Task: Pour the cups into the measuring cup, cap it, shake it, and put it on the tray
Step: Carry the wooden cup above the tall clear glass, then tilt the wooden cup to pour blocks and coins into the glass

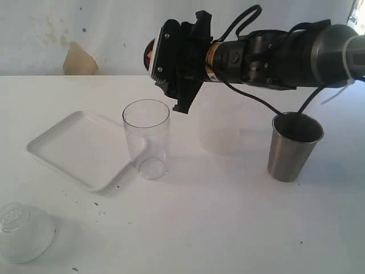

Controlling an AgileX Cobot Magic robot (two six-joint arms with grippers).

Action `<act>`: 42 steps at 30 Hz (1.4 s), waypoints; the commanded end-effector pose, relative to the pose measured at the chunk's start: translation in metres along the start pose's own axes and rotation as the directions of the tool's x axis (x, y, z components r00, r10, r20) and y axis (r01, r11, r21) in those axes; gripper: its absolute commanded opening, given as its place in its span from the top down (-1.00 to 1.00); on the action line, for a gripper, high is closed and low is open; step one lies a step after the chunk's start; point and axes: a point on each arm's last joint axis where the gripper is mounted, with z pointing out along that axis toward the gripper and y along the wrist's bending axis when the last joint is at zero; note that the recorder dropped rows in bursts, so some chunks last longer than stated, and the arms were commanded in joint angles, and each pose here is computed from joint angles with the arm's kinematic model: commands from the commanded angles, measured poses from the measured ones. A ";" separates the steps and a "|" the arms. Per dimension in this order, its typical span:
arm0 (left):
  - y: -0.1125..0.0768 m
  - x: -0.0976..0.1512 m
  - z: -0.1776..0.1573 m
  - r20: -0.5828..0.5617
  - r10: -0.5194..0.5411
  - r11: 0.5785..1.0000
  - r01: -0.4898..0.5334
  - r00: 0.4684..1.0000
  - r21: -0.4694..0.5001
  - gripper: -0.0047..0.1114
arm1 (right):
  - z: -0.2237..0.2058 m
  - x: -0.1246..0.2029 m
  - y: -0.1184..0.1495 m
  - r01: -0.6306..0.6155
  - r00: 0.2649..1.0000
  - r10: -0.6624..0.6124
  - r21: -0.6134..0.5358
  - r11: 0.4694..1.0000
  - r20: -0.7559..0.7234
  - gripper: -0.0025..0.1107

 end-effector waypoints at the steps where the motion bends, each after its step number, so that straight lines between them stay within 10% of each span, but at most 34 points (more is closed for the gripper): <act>1: 0.000 0.000 0.000 0.012 -0.003 1.000 0.003 1.000 0.006 0.91 | -0.003 -0.004 0.000 0.041 0.999 -0.041 0.001 0.999 0.019 0.96; 42: 0.000 0.000 0.000 0.012 -0.003 1.000 0.003 1.000 0.006 0.91 | 0.003 -0.014 0.011 0.609 0.788 -0.608 0.023 0.793 0.091 0.96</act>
